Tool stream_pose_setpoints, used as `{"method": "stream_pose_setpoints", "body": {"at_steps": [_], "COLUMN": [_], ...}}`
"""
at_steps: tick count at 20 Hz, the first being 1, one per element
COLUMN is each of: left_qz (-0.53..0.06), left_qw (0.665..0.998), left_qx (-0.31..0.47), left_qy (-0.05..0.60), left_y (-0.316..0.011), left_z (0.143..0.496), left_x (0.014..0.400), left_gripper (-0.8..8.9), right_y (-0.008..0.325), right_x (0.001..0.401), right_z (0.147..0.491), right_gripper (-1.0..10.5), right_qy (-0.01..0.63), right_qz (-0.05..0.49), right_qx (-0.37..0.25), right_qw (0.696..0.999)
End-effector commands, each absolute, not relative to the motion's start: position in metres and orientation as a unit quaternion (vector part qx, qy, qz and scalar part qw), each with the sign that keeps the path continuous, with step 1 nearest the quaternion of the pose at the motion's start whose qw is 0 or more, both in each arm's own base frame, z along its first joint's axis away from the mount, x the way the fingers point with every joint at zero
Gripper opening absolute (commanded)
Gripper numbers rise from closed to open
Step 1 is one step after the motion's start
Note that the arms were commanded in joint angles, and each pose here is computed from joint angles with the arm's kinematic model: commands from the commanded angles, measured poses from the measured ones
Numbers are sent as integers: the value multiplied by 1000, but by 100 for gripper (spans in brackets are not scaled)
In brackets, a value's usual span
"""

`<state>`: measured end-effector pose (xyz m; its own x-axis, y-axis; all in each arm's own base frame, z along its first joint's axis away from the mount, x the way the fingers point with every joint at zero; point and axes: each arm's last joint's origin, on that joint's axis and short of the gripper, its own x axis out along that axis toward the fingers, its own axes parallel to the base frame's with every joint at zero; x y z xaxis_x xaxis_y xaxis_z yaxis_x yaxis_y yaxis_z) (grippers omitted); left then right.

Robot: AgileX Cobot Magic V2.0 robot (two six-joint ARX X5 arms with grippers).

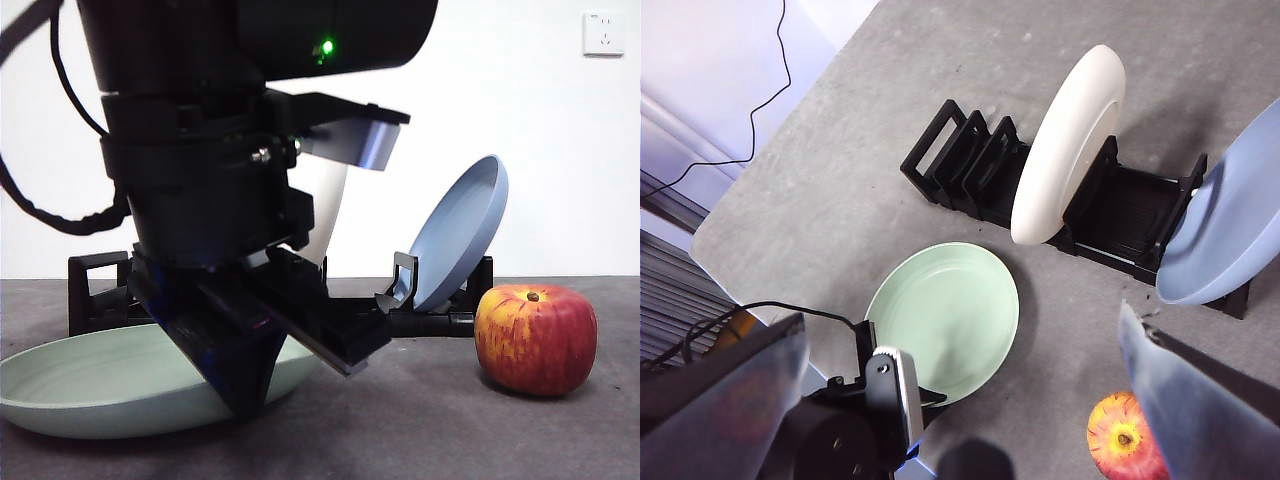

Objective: Take the green plate from the plate rack,put the plate on the table,take the apple from the table,put the apple in the plate

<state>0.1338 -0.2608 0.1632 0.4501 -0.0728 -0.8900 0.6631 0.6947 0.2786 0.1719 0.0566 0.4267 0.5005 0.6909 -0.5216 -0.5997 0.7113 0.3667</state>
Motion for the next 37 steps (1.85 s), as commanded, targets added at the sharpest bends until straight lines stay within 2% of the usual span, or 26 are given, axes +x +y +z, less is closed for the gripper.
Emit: {"method": "stream_pose_setpoints", "body": {"at_steps": [1,4,7,8,16,18,20,24,28,30,33,34,37], "left_qz": [-232,-228,-228,-227,-225,-228,-229,-257,-297,-302,-292,-286,-325], "left_qw": [773,773,773,774,779,793,815,874,914,917,912,910,902], "left_qx": [292,291,289,289,283,273,265,184,81,68,75,76,48], "left_qy": [513,516,516,516,512,495,461,370,266,252,277,290,281], "left_y": [-256,-254,-254,-254,-252,-250,-244,-213,-158,-127,-85,-76,-59], "left_z": [150,150,150,150,159,179,214,320,411,436,452,454,458], "left_x": [136,138,139,139,141,141,139,123,94,78,56,51,41], "left_gripper": [-3,11,243,275,288,288,288,288,287,287,287,287,287], "right_y": [57,57,57,57,57,57,57,55,55,57,65,69,79], "right_x": [172,172,172,172,172,172,172,166,158,153,151,151,157], "right_z": [428,428,428,428,428,428,428,420,412,408,401,397,372], "right_gripper": [532,532,532,532,531,532,531,531,531,531,531,530,530], "right_qy": [330,330,330,330,330,330,331,368,420,444,461,469,501], "right_qz": [374,374,374,374,374,374,374,373,350,345,350,346,302], "right_qx": [70,70,70,70,69,69,69,53,19,8,-10,-18,-53], "right_qw": [864,864,864,864,864,864,864,850,837,827,815,812,809]}}
